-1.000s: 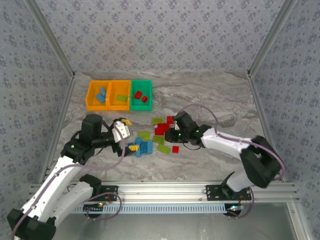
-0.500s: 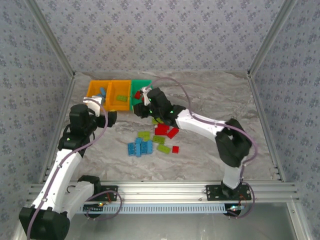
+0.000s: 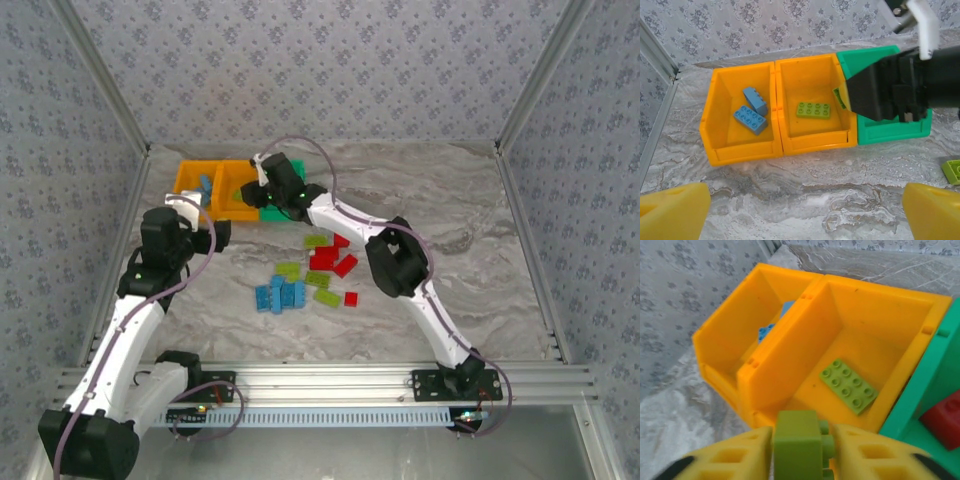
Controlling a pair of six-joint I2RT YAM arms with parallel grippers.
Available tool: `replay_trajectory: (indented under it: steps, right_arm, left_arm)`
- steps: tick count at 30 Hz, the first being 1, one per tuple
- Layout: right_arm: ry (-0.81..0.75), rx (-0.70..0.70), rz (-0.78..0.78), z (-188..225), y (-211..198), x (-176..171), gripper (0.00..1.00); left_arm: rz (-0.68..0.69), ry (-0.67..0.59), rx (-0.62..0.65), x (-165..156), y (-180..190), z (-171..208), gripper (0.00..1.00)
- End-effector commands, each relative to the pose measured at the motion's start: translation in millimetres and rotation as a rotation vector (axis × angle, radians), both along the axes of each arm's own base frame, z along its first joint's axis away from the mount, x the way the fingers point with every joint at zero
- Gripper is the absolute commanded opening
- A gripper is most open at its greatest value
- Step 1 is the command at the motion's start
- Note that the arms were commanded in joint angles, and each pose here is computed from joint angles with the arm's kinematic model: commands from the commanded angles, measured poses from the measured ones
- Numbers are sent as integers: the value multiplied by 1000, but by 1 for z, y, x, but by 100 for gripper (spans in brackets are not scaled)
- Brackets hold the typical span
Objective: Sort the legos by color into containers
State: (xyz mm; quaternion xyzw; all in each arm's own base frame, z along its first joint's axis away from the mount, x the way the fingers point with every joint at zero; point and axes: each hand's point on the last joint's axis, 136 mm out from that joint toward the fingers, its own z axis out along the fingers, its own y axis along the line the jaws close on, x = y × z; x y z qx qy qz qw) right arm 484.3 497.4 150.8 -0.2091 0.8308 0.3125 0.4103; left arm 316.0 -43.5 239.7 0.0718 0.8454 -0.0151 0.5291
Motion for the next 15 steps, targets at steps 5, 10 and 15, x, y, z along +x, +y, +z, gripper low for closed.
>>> replay_trajectory:
  steps: [5,10,15]
  right_arm:
    - [29,-143,22,-4,-10,1,51]
    - [-31,-201,55,30,-31,-25,50]
    - [-94,-169,38,70,-86,-70,52]
  left_arm:
    - [6,-15,17,4,2,5,98]
    - [-2,-6,25,4,1,5,99]
    - [-3,-1,22,4,1,3,99]
